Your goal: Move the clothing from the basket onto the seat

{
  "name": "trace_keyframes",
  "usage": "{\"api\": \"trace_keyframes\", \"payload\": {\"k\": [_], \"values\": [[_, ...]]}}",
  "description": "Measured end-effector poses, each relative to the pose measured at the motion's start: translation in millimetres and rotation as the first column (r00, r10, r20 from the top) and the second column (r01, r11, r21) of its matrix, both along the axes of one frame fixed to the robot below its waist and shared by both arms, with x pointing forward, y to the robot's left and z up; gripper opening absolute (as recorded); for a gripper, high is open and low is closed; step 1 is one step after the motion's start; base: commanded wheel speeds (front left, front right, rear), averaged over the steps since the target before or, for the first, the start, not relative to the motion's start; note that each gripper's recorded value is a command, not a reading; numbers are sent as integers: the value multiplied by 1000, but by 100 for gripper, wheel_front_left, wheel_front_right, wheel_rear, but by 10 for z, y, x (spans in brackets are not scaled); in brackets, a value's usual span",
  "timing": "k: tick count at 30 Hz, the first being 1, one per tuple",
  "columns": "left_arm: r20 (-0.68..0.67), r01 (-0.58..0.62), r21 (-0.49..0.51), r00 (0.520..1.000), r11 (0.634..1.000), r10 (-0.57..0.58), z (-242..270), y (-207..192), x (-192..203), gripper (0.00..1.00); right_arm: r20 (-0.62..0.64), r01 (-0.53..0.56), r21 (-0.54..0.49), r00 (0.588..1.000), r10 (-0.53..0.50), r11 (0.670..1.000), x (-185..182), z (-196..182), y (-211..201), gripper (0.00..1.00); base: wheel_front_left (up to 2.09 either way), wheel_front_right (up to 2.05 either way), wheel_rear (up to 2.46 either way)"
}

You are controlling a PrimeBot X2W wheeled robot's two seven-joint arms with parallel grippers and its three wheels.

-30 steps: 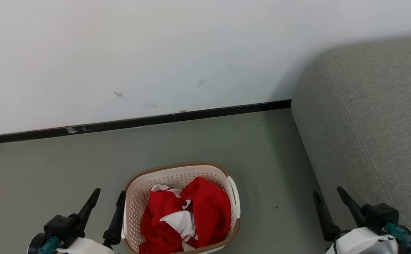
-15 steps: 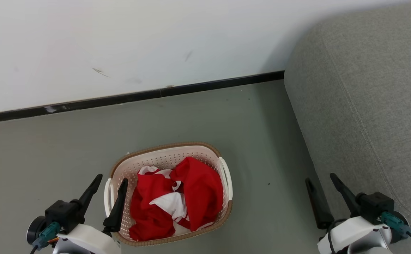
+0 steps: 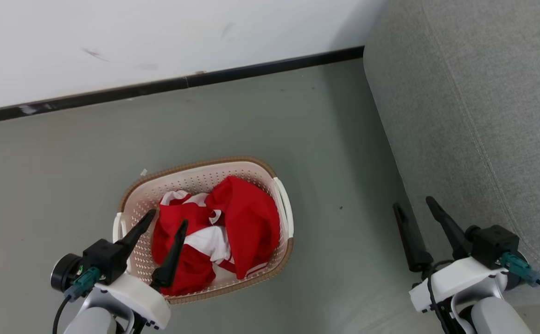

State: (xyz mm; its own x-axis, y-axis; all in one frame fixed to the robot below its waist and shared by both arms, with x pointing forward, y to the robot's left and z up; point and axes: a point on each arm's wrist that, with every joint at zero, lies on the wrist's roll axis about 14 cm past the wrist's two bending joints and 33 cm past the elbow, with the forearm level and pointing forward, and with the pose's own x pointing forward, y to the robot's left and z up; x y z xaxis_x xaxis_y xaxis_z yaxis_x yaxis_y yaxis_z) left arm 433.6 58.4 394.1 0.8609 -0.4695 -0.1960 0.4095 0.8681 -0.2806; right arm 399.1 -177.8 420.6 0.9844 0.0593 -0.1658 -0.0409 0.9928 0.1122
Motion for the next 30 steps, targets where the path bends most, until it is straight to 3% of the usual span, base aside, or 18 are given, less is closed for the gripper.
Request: {"api": "trace_keyframes", "payload": {"k": [16,30], "values": [[-247,158,68,959,985,-137,-812,-256,-10,100,-25,22,5,999,-22,1000,209,-163,-88,100,0,0,0],[-379,268,185,907,945,-183,-1359,-247,170,100,-70,42,36,997,-39,998,268,-361,-123,100,0,0,0]]}}
